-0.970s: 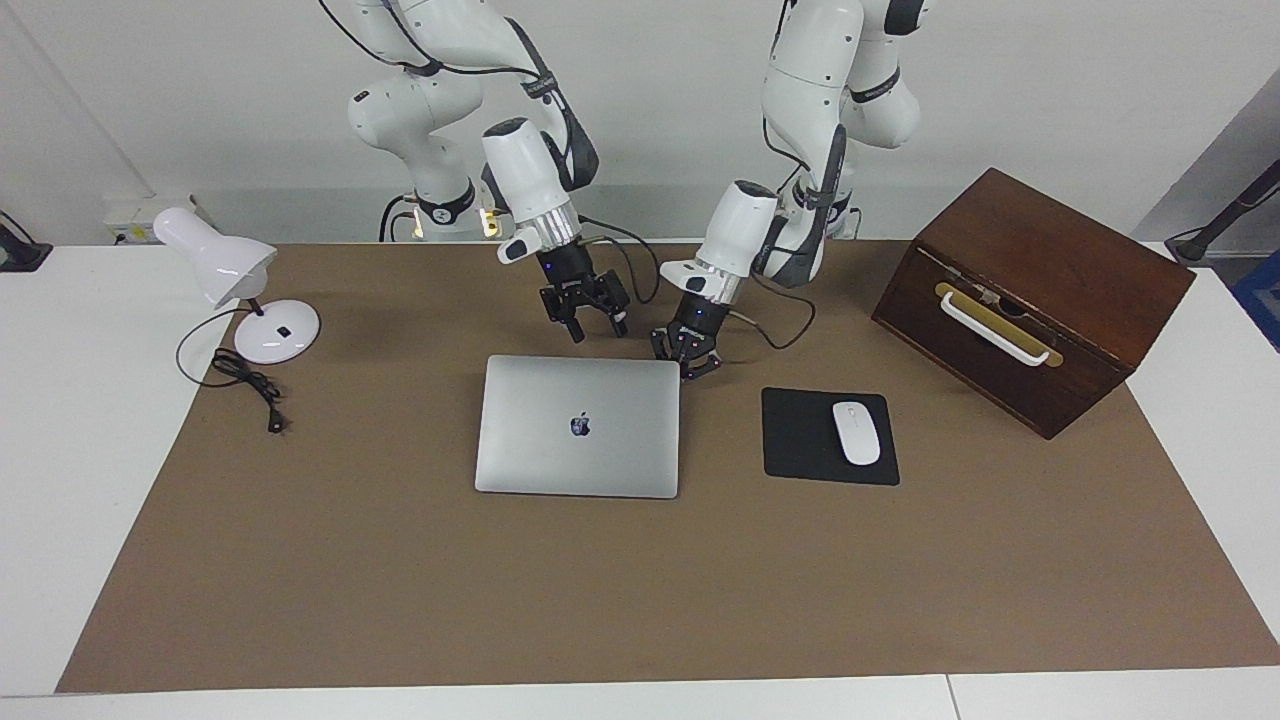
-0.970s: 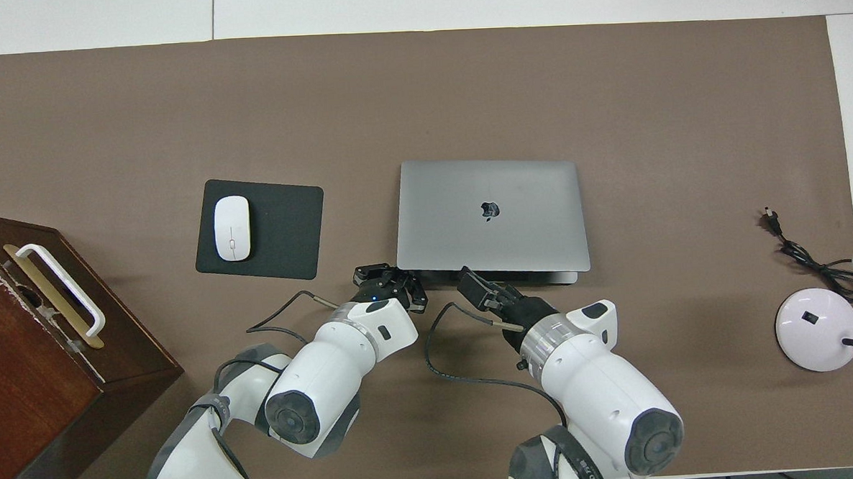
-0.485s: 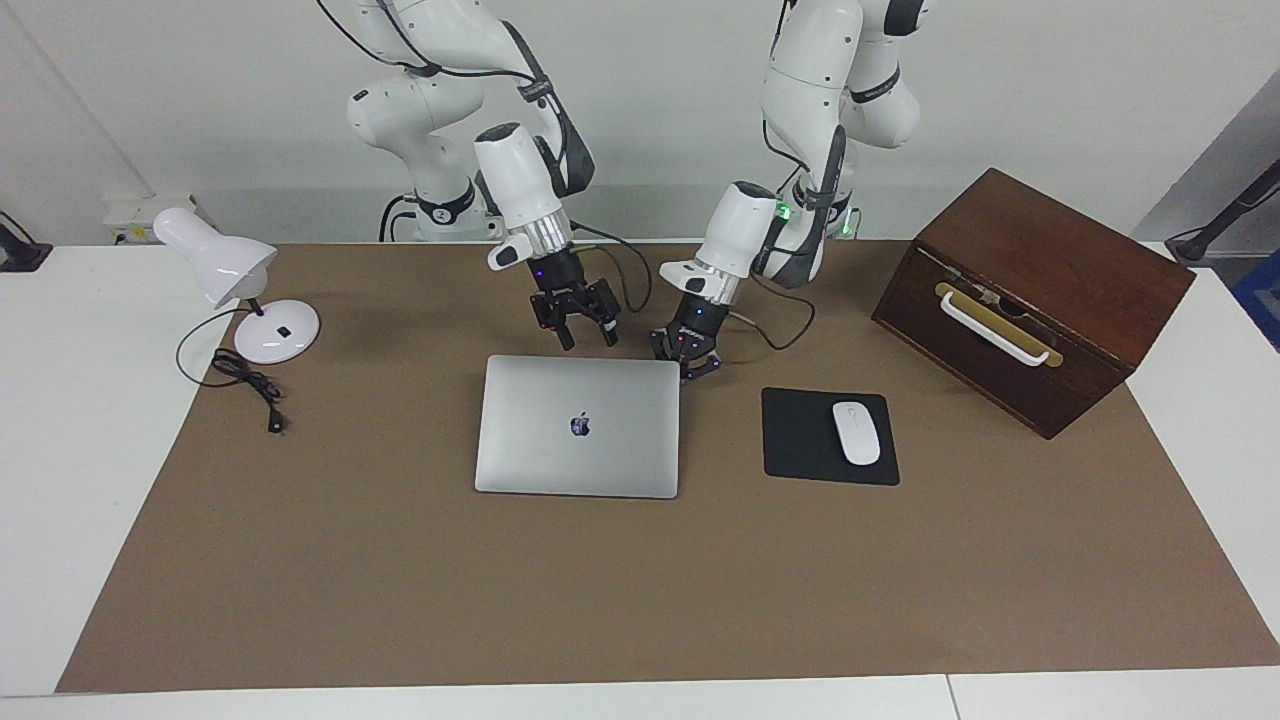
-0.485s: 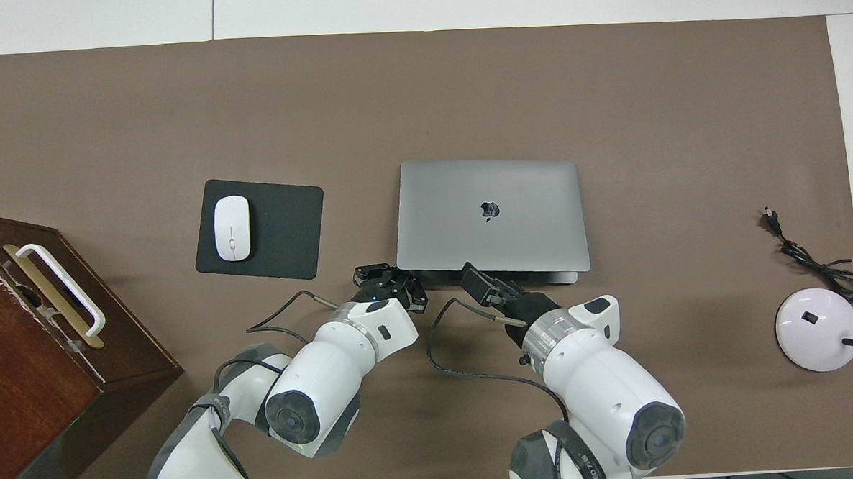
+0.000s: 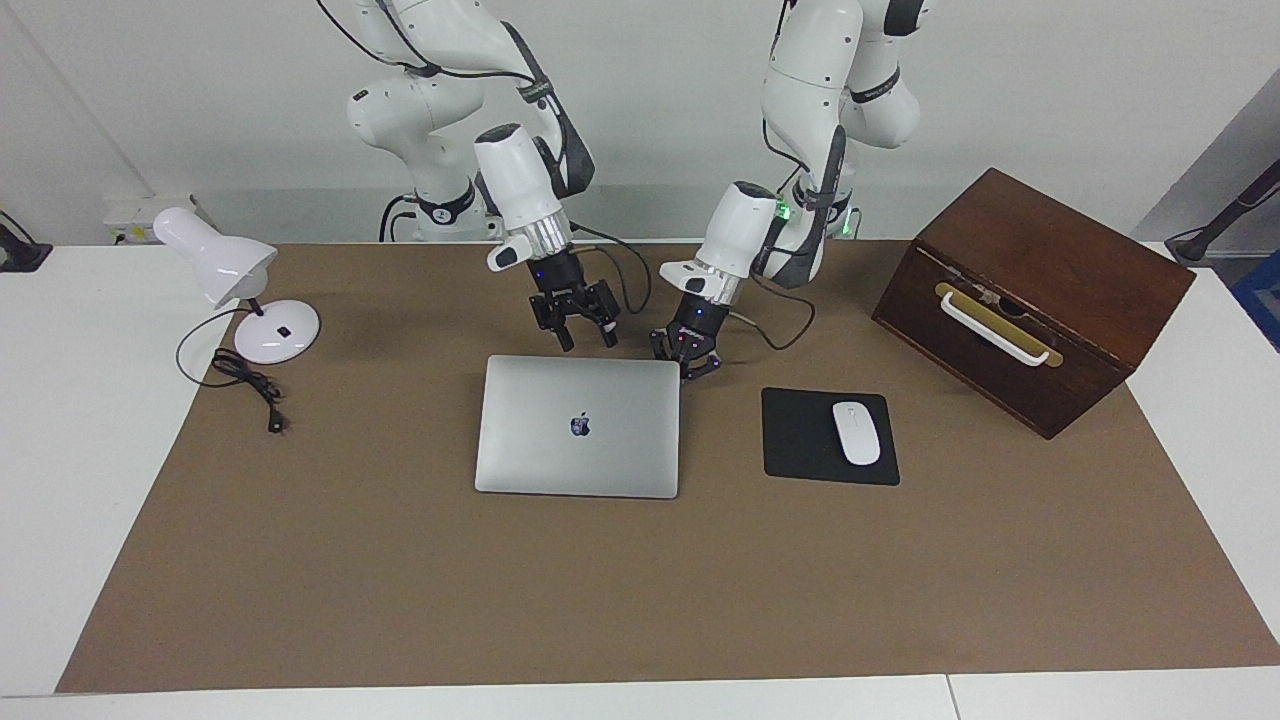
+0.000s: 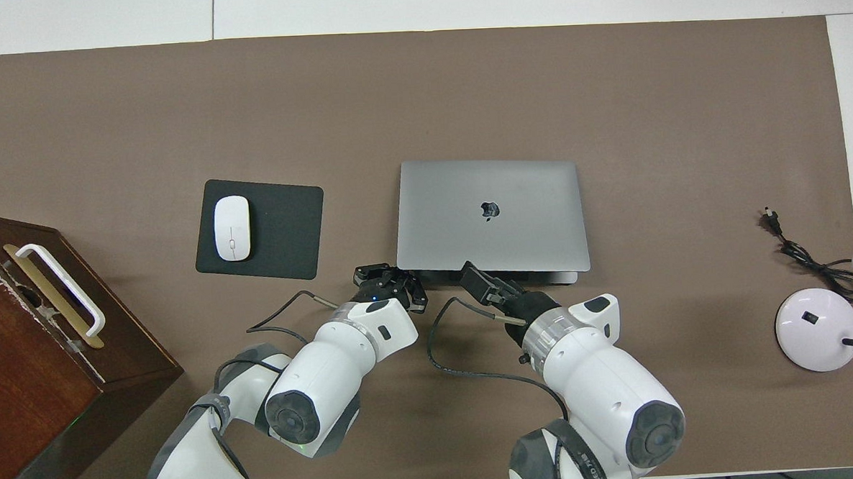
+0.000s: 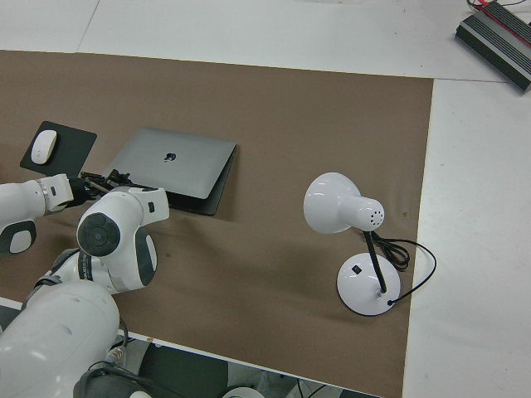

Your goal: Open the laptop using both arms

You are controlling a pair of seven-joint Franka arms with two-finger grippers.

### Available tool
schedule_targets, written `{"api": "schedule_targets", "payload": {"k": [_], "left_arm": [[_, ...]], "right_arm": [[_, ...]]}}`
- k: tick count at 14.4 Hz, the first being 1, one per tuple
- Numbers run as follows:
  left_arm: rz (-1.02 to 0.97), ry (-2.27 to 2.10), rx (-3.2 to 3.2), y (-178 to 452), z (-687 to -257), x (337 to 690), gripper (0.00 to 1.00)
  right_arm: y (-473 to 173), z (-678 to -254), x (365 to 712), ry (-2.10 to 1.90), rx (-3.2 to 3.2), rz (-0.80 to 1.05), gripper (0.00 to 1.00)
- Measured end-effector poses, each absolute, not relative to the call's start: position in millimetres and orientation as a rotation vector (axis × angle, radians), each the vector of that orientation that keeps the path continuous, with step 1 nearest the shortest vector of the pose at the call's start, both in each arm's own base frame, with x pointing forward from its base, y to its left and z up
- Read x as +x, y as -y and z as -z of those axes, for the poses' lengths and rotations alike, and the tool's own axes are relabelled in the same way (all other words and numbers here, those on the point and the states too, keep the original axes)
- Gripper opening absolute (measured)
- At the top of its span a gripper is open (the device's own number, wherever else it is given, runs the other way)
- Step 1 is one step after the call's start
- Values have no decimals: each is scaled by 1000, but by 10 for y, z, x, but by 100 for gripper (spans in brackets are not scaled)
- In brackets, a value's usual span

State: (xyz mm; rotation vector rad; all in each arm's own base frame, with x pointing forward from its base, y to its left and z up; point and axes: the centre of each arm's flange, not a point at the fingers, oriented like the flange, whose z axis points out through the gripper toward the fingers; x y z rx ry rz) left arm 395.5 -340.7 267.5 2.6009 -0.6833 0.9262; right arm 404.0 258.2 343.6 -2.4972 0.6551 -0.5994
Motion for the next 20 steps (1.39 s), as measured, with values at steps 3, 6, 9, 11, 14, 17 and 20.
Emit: {"api": "schedule_targets", "payload": {"k": [3, 6, 9, 11, 14, 17, 20], "left_arm": [[-927, 684, 2601, 3407, -2675, 3955, 1], [-927, 685, 2600, 3407, -2674, 3955, 1], [-927, 686, 2600, 3407, -2674, 3954, 1], [-927, 686, 2600, 3407, -2674, 3955, 1], [-927, 686, 2600, 3407, -2674, 3955, 1], [-927, 686, 2600, 3407, -2673, 3955, 1], [-928, 686, 2600, 3407, -2673, 3955, 1]], "right_arm": [[-2610, -3480, 4100, -658, -2498, 591, 100], [-2618, -3553, 4235, -661, -2503, 587, 100], [-2577, -3547, 4331, -656, -2516, 593, 100], [-2570, -3544, 4350, -653, -2522, 589, 100], [-2605, -3527, 4323, -645, -2533, 573, 100], [-2734, -3502, 4221, -632, -2535, 548, 100], [-2759, -3479, 4182, -631, -2539, 539, 100]]}}
